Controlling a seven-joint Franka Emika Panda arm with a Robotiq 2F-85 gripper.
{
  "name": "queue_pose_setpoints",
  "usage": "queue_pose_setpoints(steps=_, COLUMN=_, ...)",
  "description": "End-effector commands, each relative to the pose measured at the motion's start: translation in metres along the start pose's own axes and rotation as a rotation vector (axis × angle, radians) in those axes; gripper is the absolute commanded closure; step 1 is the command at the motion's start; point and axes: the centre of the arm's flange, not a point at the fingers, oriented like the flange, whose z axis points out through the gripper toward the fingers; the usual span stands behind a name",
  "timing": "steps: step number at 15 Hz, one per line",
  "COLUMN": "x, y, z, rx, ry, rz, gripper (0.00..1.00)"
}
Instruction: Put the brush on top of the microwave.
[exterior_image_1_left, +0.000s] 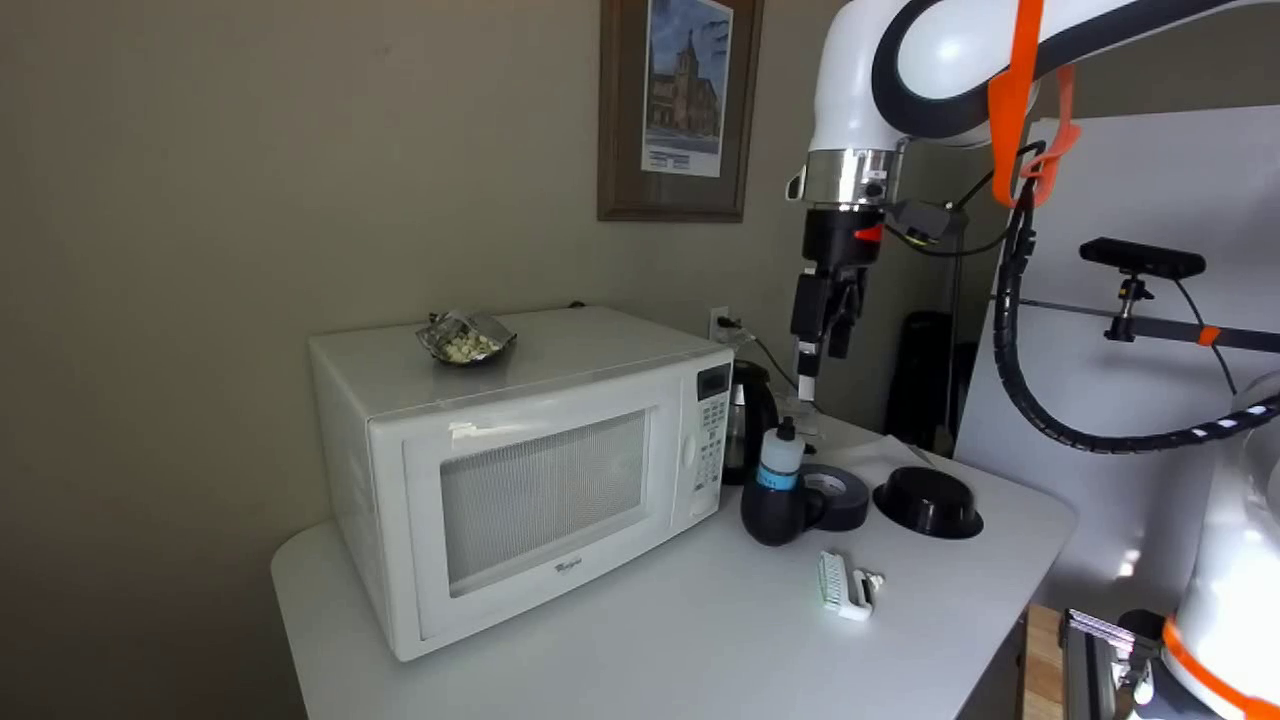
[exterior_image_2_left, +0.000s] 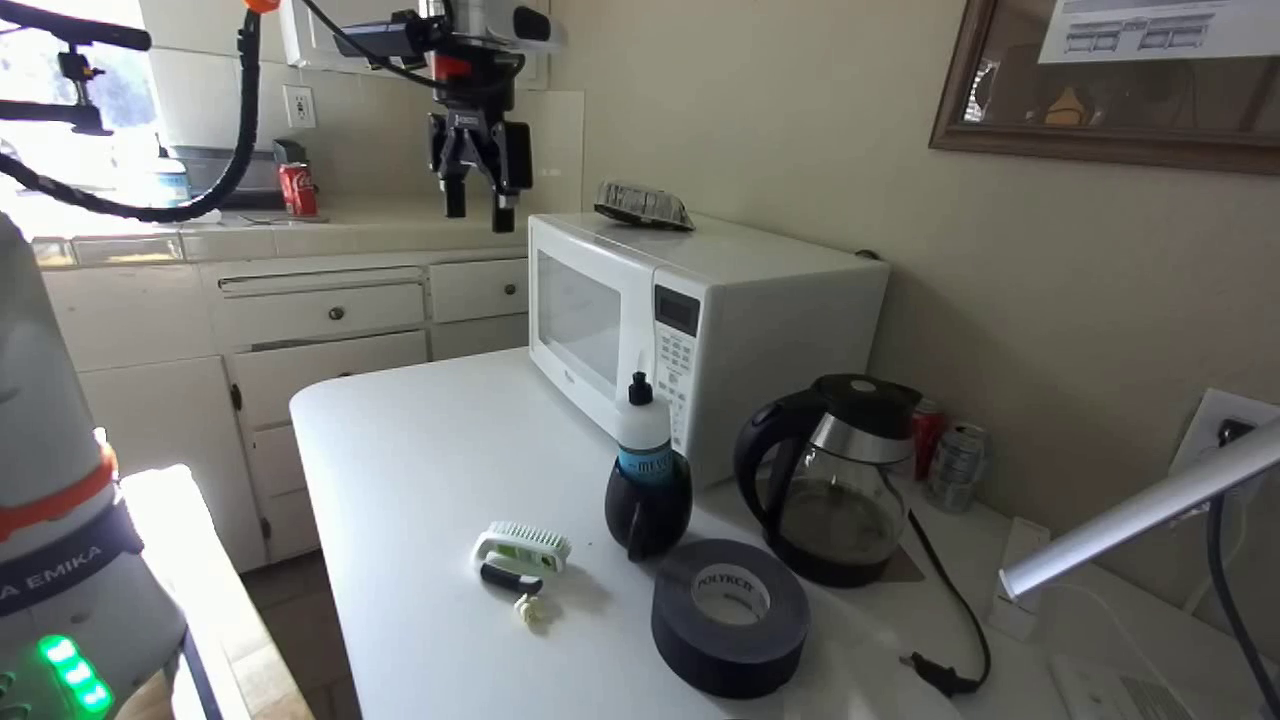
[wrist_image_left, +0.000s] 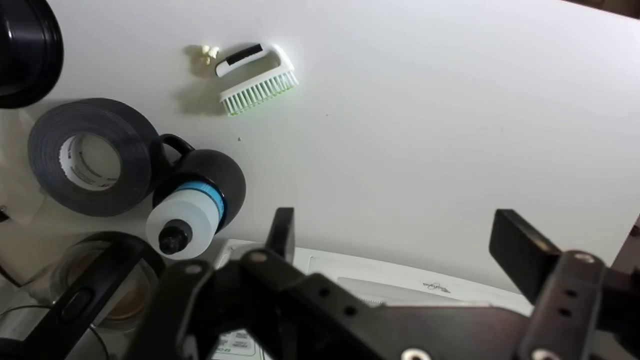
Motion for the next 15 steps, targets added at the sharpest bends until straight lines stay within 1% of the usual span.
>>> queue_pose_setpoints(steps=1, x=0.0, y=0.0, z=0.0, rx=0.0, ry=0.0, rz=0.0, gripper=0.0)
queue_pose_setpoints(steps=11, x=0.0, y=0.0, z=0.0, rx=0.0, ry=0.0, rz=0.0, gripper=0.0)
queue_pose_setpoints(steps=15, x=0.0, y=0.006, z=0.013, rx=0.039, ry=-0.031, rz=0.06, gripper=0.0)
